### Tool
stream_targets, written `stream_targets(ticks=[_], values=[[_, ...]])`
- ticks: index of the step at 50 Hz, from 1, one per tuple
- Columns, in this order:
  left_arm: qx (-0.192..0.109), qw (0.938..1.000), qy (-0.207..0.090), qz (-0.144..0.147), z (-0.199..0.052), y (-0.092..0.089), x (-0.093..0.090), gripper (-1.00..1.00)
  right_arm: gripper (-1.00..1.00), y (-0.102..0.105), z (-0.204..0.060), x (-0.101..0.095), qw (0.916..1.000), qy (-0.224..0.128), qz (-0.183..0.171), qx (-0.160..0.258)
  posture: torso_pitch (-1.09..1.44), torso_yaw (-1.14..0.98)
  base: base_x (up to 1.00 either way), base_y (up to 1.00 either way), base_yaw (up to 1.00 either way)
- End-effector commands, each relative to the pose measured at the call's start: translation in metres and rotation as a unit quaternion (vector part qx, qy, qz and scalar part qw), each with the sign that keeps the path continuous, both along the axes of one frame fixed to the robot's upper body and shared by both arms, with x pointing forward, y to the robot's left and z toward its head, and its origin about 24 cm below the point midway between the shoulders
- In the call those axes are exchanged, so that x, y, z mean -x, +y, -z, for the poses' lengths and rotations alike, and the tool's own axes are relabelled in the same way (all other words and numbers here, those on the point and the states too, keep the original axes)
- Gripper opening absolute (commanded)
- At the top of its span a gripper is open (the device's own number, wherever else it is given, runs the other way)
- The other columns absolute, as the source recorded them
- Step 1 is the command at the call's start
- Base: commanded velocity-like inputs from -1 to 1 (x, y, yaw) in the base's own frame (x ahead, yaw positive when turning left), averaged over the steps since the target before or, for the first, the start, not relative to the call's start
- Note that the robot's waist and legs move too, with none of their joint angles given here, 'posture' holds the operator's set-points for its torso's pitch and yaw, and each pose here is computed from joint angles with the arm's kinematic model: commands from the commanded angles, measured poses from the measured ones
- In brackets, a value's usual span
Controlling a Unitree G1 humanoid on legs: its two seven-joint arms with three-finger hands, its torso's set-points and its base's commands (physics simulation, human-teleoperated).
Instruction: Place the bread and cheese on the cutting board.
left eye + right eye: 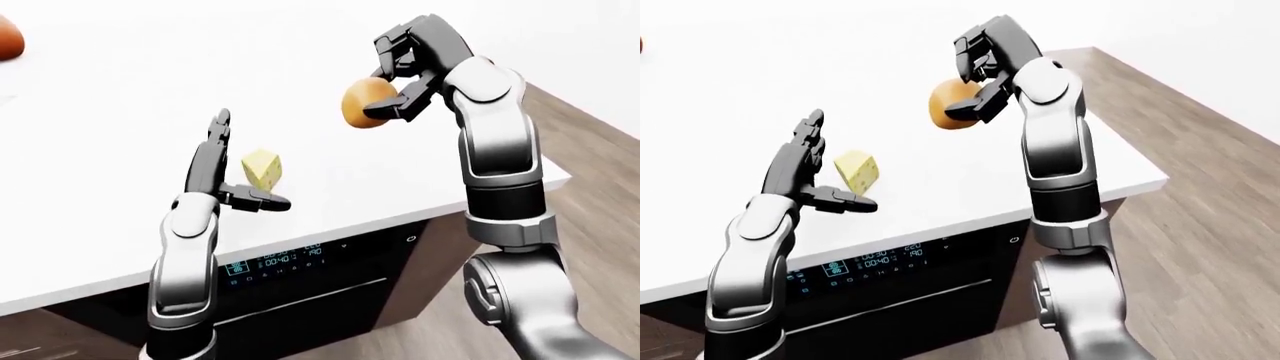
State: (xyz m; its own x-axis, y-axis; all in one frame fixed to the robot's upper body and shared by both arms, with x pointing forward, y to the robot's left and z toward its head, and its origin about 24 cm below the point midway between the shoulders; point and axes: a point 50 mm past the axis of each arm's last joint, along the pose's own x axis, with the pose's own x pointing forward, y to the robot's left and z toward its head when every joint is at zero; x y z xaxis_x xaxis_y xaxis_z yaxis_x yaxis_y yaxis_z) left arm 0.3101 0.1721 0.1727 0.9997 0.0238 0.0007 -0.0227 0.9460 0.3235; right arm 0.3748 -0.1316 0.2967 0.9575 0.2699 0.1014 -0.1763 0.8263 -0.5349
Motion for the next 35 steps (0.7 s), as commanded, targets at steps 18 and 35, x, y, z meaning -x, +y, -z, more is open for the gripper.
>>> stream_targets(ticks=[18, 35], values=[[-0.006, 0.9992, -0.041, 0.000, -0.011, -0.001, -0.003, 1.00, -1.00, 0.001, -0.020, 0.006, 0.9989, -0.047, -0.003, -0.001, 0.00, 0.00, 0.00, 0.00, 0.00], [-0.014, 0.9992, -0.037, 0.002, -0.005, -0.004, -0.004, 1.00, -1.00, 0.002, -0.022, 0.006, 0.9986, -0.052, -0.003, 0.000, 0.00, 0.00, 0.00, 0.00, 0.00]])
